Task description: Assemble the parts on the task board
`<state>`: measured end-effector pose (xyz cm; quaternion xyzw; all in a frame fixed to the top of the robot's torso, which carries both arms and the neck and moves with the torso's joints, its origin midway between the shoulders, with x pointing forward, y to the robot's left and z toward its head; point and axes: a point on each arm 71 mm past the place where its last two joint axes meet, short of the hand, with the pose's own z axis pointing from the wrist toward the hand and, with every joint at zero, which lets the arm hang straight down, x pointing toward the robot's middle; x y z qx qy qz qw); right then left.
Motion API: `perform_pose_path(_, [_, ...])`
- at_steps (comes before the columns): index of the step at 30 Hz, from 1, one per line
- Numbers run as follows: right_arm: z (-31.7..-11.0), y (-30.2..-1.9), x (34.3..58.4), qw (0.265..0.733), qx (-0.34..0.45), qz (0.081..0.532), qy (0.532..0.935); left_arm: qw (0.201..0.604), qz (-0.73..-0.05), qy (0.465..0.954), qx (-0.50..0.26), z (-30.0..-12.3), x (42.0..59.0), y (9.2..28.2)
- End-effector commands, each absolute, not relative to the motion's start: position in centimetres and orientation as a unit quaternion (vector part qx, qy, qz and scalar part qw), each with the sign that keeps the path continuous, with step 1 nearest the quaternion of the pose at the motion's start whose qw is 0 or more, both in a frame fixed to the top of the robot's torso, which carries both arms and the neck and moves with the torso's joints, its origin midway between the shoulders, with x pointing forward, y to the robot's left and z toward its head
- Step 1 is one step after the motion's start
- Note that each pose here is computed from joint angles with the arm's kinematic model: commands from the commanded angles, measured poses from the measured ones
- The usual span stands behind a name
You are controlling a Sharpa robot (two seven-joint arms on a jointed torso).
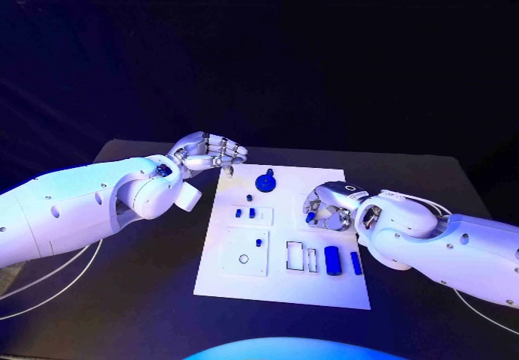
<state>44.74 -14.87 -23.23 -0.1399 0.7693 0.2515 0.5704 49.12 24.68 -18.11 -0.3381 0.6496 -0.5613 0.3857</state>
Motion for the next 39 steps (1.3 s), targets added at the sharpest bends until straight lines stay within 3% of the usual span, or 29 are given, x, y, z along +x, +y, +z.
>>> perform_pose_path(1, [-23.2, -14.7, 44.6, 0.571, -0.140, 0.257, 0.767, 0.379, -0.569, 0.649, -0.334, -18.0, 49.1, 24.5])
perform_pose_path(28, [-23.0, -14.8, 44.4, 0.587, -0.132, 0.256, 0.757, 0.376, -0.569, 0.651, -0.334, -18.0, 49.1, 24.5])
perform_pose_path(39, [-20.9, -14.2, 43.0, 0.594, -0.126, 0.288, 0.740, 0.377, -0.566, 0.652, -0.336, -18.1, 49.2, 24.3])
